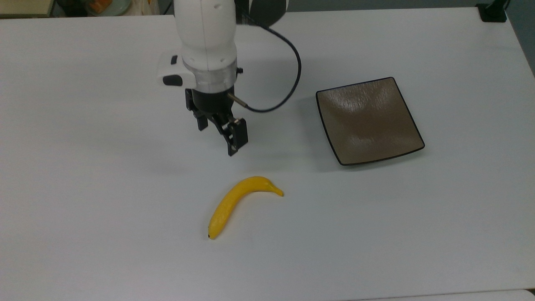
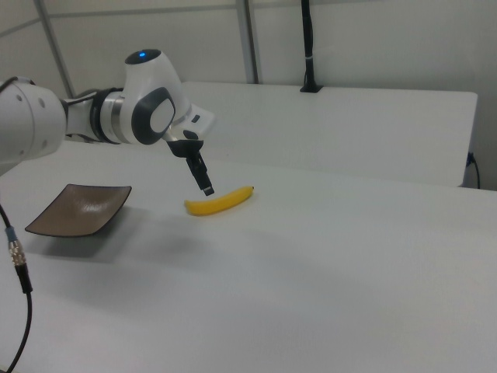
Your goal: Bananas placed on a ceramic plate
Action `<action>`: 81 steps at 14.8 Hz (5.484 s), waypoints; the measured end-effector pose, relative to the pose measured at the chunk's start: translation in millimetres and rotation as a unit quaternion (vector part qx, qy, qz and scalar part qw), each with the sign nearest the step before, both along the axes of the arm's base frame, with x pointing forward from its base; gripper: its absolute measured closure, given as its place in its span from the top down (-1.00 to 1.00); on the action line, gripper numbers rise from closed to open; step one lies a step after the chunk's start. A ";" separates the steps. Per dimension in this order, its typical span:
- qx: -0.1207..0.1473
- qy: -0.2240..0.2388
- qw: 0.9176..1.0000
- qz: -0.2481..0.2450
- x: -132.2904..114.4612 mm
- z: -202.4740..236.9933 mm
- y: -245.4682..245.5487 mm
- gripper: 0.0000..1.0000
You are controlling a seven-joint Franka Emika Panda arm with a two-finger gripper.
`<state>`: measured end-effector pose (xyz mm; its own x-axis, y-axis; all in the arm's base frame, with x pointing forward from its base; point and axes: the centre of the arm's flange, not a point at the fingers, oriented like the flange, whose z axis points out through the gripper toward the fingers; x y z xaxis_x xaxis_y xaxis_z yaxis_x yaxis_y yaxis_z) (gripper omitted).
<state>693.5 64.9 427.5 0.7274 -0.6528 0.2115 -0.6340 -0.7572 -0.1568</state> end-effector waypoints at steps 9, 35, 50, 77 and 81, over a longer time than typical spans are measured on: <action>-0.009 -0.020 0.998 -0.065 46.7 -78.6 42.4 1.00; -0.045 -0.035 0.997 -0.047 59.5 -84.2 43.4 -0.36; -0.043 0.059 0.993 0.091 -55.9 -8.4 159.5 -0.36; -0.131 0.161 0.893 0.399 -94.0 8.7 160.2 1.00; -0.100 0.155 0.893 0.411 -97.0 36.9 102.4 1.00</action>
